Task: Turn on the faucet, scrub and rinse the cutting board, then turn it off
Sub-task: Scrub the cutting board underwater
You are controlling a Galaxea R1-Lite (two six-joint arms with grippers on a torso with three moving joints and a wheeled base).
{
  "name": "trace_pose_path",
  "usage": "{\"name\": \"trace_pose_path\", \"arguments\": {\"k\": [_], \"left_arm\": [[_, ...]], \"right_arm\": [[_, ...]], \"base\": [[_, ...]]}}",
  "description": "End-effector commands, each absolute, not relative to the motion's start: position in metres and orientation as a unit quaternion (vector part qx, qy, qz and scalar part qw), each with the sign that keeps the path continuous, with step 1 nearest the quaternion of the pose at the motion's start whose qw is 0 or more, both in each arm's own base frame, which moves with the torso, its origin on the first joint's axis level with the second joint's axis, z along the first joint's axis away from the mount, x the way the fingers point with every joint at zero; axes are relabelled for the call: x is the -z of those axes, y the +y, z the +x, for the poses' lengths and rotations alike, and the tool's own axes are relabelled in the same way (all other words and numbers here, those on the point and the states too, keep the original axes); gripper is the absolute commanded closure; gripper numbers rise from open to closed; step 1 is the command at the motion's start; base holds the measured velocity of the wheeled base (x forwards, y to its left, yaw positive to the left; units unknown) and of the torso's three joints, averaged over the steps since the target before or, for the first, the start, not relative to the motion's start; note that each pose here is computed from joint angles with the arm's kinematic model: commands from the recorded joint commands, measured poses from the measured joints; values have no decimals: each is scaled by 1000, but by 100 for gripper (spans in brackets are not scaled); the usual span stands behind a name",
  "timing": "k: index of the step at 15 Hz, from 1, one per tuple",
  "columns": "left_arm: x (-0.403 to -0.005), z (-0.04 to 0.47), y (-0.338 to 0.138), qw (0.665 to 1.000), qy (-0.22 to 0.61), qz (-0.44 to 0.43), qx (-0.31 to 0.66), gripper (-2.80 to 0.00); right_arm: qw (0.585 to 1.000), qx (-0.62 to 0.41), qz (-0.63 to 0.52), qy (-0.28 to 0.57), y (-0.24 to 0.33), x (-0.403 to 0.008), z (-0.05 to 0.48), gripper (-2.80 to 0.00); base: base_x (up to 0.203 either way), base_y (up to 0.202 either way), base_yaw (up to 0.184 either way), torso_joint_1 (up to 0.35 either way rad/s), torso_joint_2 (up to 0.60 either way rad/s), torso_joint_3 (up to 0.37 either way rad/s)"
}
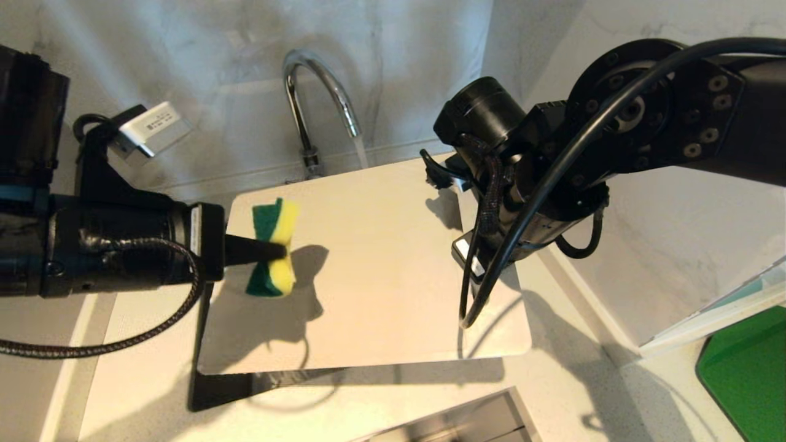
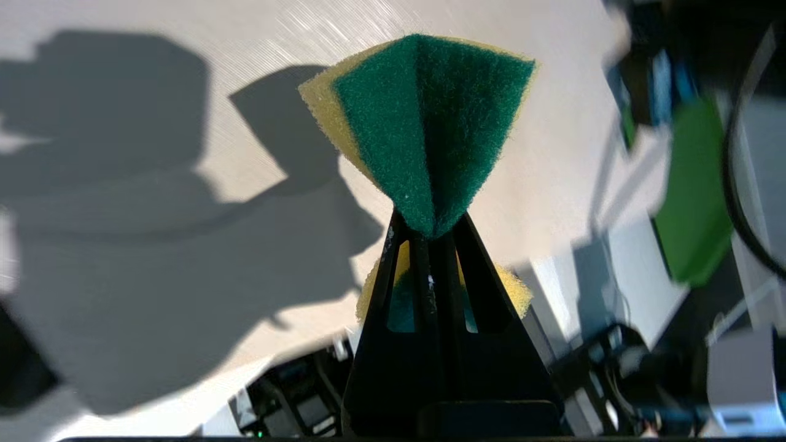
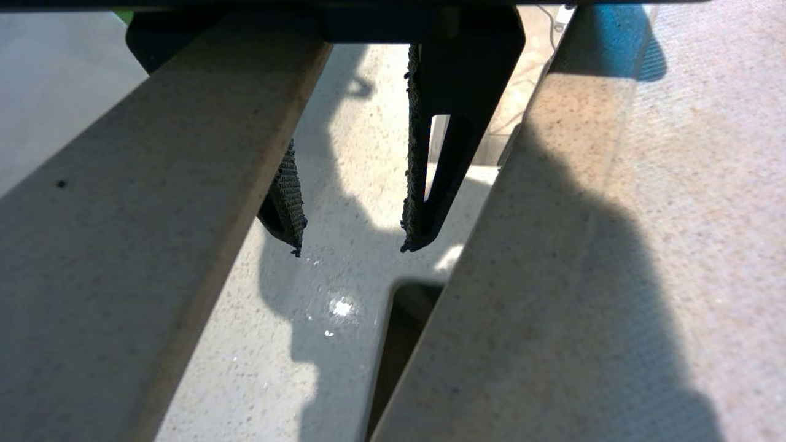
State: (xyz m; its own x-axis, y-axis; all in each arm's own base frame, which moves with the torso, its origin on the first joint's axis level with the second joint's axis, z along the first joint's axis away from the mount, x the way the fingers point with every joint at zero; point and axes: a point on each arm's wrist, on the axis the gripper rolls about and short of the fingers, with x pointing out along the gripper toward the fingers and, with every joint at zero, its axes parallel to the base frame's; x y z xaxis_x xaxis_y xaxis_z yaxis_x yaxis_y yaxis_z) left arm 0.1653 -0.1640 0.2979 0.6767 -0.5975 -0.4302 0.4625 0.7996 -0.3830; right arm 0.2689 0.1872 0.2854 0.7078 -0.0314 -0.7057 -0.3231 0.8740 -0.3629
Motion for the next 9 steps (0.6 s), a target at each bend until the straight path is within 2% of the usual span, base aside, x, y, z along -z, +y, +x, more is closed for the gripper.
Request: {"name": "trace_pose_path", "arguments": {"k": [1,9], "left_arm": [[-284,155,-185,901,298,-99,300,0],[-227,163,-207,930,285,-63,222,0]], "right_arm": [[892,-76,-237,377,186,-284,274,0],[902,-72,-223,364,180,-294,276,0]], "base": [[0,0,0,0,0,0],[0,0,0,0,0,0]]}}
